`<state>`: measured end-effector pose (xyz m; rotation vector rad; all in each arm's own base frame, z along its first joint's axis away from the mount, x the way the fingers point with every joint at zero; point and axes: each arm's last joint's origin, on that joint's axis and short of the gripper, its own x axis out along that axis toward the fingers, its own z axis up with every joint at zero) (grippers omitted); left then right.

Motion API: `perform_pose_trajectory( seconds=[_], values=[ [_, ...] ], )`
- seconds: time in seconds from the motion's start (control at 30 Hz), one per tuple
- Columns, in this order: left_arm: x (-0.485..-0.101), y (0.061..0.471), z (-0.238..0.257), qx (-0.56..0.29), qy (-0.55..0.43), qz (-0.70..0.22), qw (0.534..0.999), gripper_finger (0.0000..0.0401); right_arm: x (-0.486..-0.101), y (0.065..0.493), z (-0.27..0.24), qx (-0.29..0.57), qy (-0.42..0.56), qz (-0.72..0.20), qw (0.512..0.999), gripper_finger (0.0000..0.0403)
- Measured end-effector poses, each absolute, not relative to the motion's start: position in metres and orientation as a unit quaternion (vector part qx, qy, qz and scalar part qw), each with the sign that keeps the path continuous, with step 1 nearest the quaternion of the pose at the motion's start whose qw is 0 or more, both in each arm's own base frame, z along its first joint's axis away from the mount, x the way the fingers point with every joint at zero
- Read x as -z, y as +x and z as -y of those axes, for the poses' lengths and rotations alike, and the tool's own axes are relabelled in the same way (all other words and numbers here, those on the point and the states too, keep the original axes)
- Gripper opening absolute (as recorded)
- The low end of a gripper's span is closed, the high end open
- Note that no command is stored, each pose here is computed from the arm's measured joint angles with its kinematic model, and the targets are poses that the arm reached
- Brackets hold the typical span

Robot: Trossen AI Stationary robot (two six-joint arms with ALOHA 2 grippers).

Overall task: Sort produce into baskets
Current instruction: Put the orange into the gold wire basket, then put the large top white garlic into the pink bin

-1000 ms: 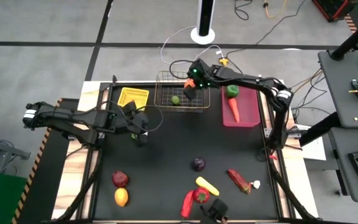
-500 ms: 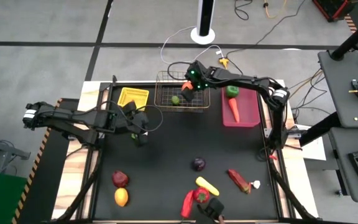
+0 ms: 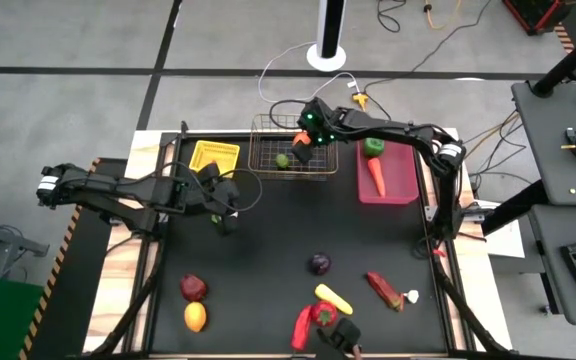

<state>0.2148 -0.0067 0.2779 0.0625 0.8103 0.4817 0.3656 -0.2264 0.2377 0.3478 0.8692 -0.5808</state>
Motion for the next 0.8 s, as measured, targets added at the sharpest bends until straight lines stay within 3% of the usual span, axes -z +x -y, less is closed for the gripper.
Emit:
perform_pose_trajectory(
  seconds=[0.57, 0.8],
  values=[
    [-0.278, 0.215, 0.007, -0.236, 0.019, -0.386, 0.892, 0.0119, -0.24, 0.366, 0.224, 0.257, 0.185, -0.408, 0.856, 0.0348],
    [-0.277, 0.216, 0.008, -0.21, 0.003, -0.392, 0.896, 0.0119, -0.277, 0.352, 0.201, 0.234, 0.174, -0.403, 0.868, 0.034]
  ],
)
